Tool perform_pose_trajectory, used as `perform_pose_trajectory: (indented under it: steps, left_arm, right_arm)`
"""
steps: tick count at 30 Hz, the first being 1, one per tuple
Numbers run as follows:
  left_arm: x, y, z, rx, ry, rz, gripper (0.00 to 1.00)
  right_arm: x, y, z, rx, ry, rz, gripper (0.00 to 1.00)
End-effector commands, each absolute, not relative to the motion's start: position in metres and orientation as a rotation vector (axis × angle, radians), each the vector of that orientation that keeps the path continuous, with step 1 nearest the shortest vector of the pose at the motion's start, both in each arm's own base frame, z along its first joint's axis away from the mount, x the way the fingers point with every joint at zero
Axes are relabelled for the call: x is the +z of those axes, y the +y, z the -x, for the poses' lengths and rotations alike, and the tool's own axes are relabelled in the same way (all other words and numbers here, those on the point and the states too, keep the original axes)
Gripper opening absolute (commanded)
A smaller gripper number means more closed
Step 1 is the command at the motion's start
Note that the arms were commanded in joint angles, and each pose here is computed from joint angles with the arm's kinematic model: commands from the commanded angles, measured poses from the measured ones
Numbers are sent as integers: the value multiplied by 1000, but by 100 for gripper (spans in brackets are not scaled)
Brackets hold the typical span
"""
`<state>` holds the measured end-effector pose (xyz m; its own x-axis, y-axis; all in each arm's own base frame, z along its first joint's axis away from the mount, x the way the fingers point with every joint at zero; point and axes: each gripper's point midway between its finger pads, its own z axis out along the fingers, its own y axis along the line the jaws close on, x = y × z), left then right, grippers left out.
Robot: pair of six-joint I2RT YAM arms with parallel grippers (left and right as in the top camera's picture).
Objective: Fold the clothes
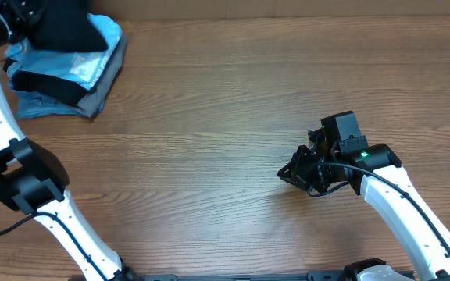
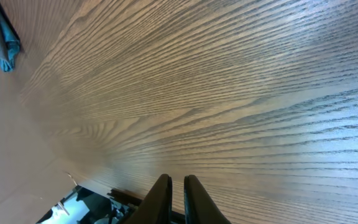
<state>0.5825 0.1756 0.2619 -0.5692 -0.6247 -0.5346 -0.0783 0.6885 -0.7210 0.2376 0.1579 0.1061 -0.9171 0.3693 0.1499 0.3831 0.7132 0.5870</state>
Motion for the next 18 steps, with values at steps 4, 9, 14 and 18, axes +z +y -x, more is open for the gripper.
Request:
perform_pose_trajectory:
  steps: [4,9,14,18]
  left_arm:
    - [227,200,-573,-532,2186,613,100]
    - [251,233,-531,-446,2211,721,100]
    - [330,267,-467,-314,2111,809,100]
    - [402,234,-421,-278,2062,627,100]
  right_arm:
    - [115,159,-238,-1020,-2875,639,11]
    - [115,159,-234,-1014,-2860,635,11]
    - [117,162,-234,-1046,-2878,555,11]
    - [134,165,-245,-1101,-2978,372,12]
